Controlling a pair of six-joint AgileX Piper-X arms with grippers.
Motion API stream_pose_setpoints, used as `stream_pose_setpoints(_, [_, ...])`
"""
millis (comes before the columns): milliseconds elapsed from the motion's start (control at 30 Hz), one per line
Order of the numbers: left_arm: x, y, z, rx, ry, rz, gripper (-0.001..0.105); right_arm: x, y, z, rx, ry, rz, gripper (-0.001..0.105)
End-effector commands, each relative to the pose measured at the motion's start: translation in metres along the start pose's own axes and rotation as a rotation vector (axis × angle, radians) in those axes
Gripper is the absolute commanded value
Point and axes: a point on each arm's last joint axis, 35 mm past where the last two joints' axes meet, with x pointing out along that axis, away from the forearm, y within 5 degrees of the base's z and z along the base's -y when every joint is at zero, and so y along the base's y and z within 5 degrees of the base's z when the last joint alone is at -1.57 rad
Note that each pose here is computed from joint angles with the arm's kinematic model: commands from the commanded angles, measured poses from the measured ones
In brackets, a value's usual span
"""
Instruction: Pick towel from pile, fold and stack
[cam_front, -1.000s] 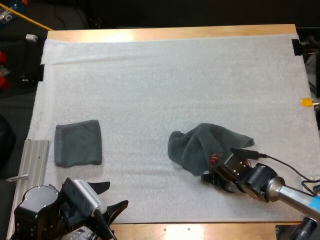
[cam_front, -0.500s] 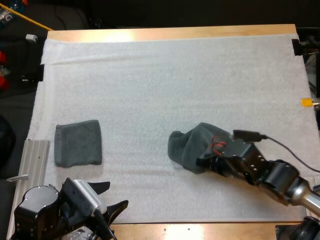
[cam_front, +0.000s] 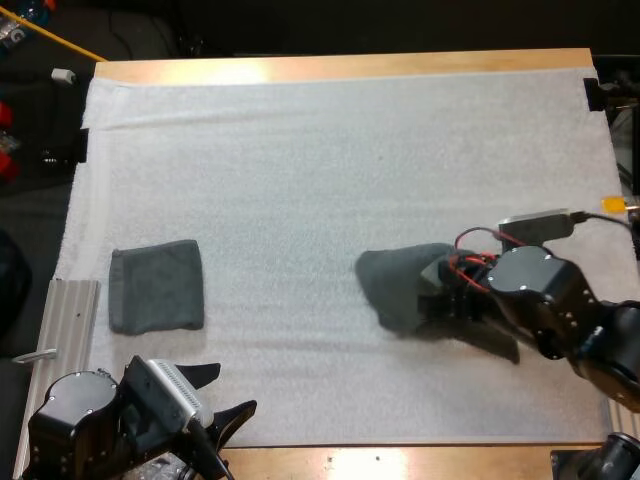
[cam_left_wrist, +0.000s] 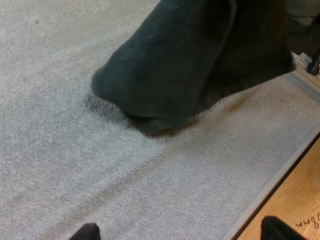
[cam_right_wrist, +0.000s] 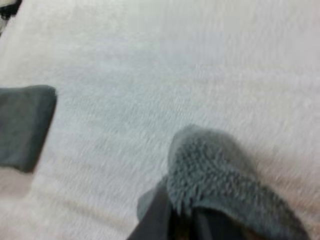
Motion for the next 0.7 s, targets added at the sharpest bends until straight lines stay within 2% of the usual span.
stream_pose_setpoints(0, [-0.001,-0.001,0.001,0.004,-0.002,-0.014,0.062,-0.010,-0.001,0.005,-0.026,-0.021,-0.021,0.000])
stream_pose_setpoints(133, [-0.001,-0.001,0.001,0.004,-0.002,-0.014,0.062,-0.025,-0.002,0.016,-0.056,-0.054,-0.017,0.000])
stream_pose_setpoints(267, [-0.001,-0.001,0.001,0.004,-0.002,-0.014,0.062,-0.037,-0.003,0.020,-0.060,-0.033,0.000,0.000])
stream_pose_setpoints(367, [-0.001,-0.001,0.001,0.004,-0.002,-0.014,0.062,-0.043,-0.001,0.017,-0.067,0.025,0.099,0.000])
stream_pose_setpoints(433, [-0.001,-0.001,0.001,0.004,-0.002,-0.014,0.062,-0.047,0.005,0.015,-0.069,0.072,0.234,0.000])
stream_pose_setpoints(500, [-0.001,-0.001,0.001,0.004,-0.002,-0.014,0.062,-0.050,0.011,0.014,-0.076,0.092,0.312,0.000])
stream_pose_setpoints(667, [-0.001,-0.001,0.001,0.004,-0.002,-0.014,0.062,-0.064,0.031,0.018,-0.082,0.055,0.430,0.000])
